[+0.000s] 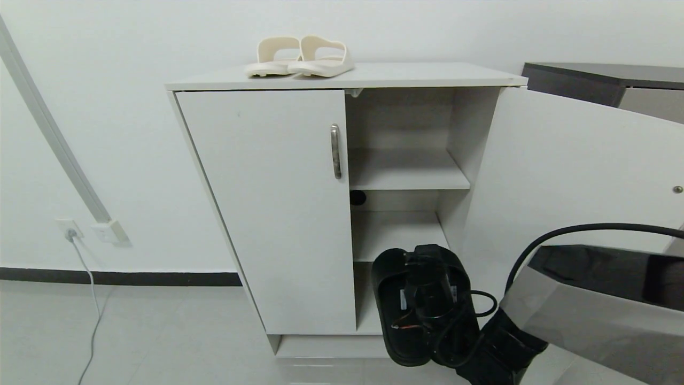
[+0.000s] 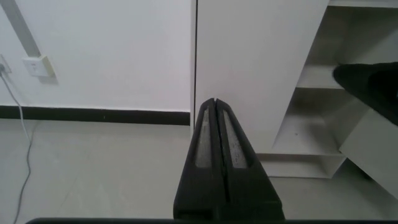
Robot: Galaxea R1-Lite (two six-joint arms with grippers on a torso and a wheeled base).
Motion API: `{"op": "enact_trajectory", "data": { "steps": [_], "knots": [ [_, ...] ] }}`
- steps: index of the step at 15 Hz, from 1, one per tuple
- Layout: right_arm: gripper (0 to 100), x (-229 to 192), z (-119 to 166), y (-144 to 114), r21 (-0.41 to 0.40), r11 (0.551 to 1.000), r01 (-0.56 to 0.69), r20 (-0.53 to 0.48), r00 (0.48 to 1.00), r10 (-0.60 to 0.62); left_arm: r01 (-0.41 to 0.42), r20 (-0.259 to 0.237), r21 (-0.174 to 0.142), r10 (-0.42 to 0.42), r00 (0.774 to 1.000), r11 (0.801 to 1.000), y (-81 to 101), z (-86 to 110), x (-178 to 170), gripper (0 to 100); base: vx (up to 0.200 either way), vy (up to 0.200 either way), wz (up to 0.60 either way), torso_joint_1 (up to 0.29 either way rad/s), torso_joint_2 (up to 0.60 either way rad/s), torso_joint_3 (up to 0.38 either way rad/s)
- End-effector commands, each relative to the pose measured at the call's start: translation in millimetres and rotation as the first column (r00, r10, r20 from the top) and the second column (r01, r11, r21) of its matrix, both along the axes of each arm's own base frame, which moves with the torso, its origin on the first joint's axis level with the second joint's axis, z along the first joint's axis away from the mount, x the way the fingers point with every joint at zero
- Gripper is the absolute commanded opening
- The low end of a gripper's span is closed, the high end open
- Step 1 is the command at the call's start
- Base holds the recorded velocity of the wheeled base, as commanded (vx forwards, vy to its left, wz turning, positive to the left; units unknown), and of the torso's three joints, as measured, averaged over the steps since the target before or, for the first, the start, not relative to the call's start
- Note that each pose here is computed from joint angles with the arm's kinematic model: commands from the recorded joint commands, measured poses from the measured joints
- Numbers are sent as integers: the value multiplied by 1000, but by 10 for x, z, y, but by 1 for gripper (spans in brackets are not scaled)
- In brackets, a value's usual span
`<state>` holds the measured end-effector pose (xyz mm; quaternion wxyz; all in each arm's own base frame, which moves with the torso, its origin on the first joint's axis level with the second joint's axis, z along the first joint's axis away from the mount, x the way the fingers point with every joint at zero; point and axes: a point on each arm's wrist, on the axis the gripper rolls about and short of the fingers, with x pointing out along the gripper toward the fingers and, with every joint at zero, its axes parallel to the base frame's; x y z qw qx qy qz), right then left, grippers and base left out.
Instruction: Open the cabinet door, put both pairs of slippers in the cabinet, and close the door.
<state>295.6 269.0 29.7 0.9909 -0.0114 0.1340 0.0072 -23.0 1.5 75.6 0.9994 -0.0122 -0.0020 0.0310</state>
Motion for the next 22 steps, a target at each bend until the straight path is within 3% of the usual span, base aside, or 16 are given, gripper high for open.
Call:
{"op": "enact_trajectory", "data": {
  "steps": [1, 11, 18, 22],
  "knots": [
    [0, 168, -262, 86, -11, 1000, 13, -9, 1000, -13, 1, -2, 0, -1, 1000, 1000, 0, 1, 1, 0, 0, 0, 0, 0, 0, 0],
    [0, 230, -284, 111, 14, 1000, 12, 4, 1000, -12, 4, -5, 1, -4, 1000, 1000, -1, -1, 3, 0, 0, 0, 0, 0, 0, 0],
    [0, 222, -289, 121, 13, 1000, 11, 4, 1000, -11, 21, -5, 1, -21, 1000, 1000, -5, -1, 3, 0, 0, 0, 0, -1, 5, -166],
    [0, 257, -250, 125, 48, 999, 8, 107, 994, -13, 19, -5, 1, -19, 1000, 1000, -4, -1, 3, 0, 0, 0, 0, 6, 2, -137]
  ]
}}
